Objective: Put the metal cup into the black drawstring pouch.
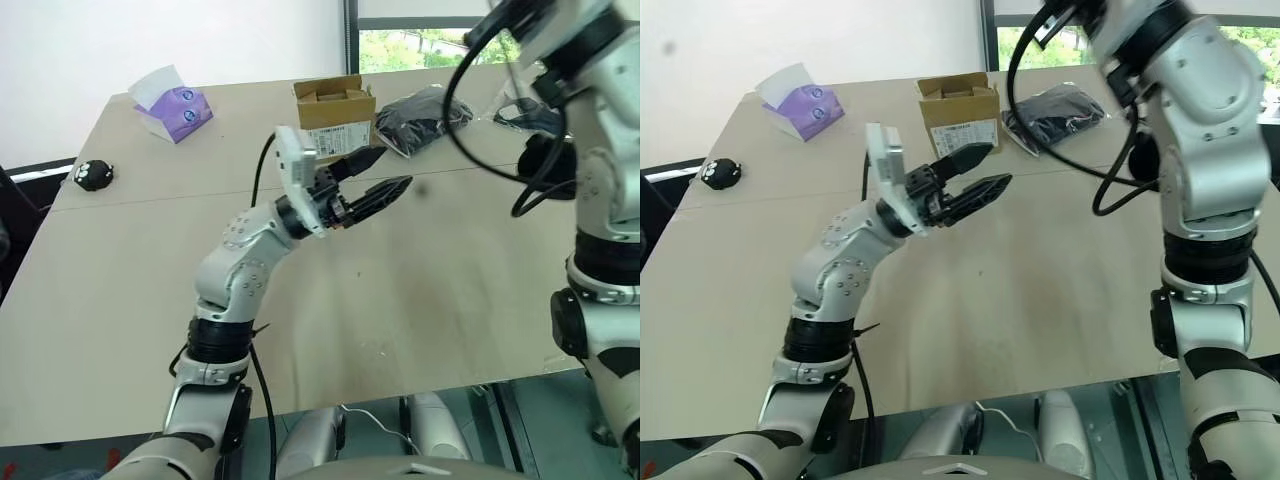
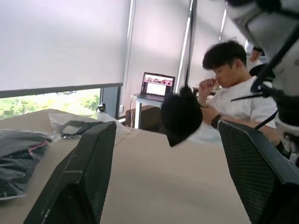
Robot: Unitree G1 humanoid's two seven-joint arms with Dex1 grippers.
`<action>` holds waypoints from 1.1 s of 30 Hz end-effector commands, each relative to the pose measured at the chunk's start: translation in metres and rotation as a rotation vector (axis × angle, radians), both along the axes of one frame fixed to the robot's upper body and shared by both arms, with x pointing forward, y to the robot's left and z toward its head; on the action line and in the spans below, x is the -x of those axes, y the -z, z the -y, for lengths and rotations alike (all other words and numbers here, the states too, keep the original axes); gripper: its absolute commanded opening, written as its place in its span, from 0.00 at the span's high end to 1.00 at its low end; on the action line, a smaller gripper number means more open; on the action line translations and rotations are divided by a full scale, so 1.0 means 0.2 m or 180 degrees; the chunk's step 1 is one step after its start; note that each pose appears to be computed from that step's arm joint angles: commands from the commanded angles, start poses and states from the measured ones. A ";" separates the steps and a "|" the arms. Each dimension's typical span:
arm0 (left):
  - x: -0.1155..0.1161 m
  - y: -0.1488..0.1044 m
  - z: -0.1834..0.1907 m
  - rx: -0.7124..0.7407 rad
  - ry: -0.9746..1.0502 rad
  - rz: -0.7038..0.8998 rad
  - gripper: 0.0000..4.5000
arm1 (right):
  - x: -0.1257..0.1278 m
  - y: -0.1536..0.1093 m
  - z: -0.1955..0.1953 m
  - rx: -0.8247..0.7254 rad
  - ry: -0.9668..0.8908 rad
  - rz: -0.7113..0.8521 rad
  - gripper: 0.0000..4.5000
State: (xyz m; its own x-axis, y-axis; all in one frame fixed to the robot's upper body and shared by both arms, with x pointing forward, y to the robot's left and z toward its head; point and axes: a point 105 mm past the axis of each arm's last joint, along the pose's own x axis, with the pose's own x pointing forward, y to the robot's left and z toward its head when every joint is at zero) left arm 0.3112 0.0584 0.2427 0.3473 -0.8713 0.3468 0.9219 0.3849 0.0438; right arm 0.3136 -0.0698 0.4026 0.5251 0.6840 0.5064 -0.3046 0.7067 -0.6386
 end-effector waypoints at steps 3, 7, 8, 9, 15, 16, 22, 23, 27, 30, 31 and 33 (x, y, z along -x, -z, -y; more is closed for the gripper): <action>-0.06 0.10 -0.23 -0.0395 -0.0594 -0.0098 0.20 | -0.10 0.23 -0.09 0.0223 -0.0112 -0.0596 1.00; -0.02 0.22 -0.37 -0.0737 -0.0776 -0.0228 0.19 | -0.14 0.56 -0.10 0.0462 -0.0285 -0.1352 0.86; 0.01 0.24 -0.40 -0.0794 -0.0787 -0.0271 0.19 | -0.14 0.62 -0.07 0.0526 -0.0282 -0.1501 0.76; 0.03 0.26 -0.43 -0.0828 -0.0804 -0.0297 0.19 | -0.14 0.68 -0.04 0.0545 -0.0291 -0.1635 0.71; 0.16 0.39 -0.59 -0.1080 -0.1025 -0.0453 0.19 | -0.04 0.93 0.15 0.0369 -0.0581 -0.2391 0.29; 0.19 0.42 -0.61 -0.1184 -0.1078 -0.0455 0.19 | -0.03 0.96 0.18 0.0378 -0.0593 -0.2469 0.29; 0.30 0.59 -0.67 -0.1490 -0.1388 -0.0521 0.19 | 0.02 1.21 0.50 0.0279 -0.0333 -0.2836 0.29; 0.32 0.63 -0.68 -0.1550 -0.1447 -0.0515 0.19 | 0.04 1.30 0.58 0.0353 -0.0275 -0.2973 0.29; 0.37 0.72 -0.73 -0.1661 -0.1609 -0.0591 0.19 | 0.16 1.47 0.82 0.0253 -0.0351 -0.3180 0.29; 0.37 0.73 -0.74 -0.1645 -0.1678 -0.0578 0.19 | 0.26 1.53 0.92 0.0394 -0.0523 -0.3355 0.29; 0.37 0.73 -0.74 -0.1644 -0.1686 -0.0576 0.19 | 0.28 1.54 0.94 0.0485 -0.0553 -0.3362 0.29; 0.38 0.74 -0.75 -0.1624 -0.1718 -0.0614 0.19 | 0.31 1.56 0.97 0.0589 -0.0574 -0.3342 0.29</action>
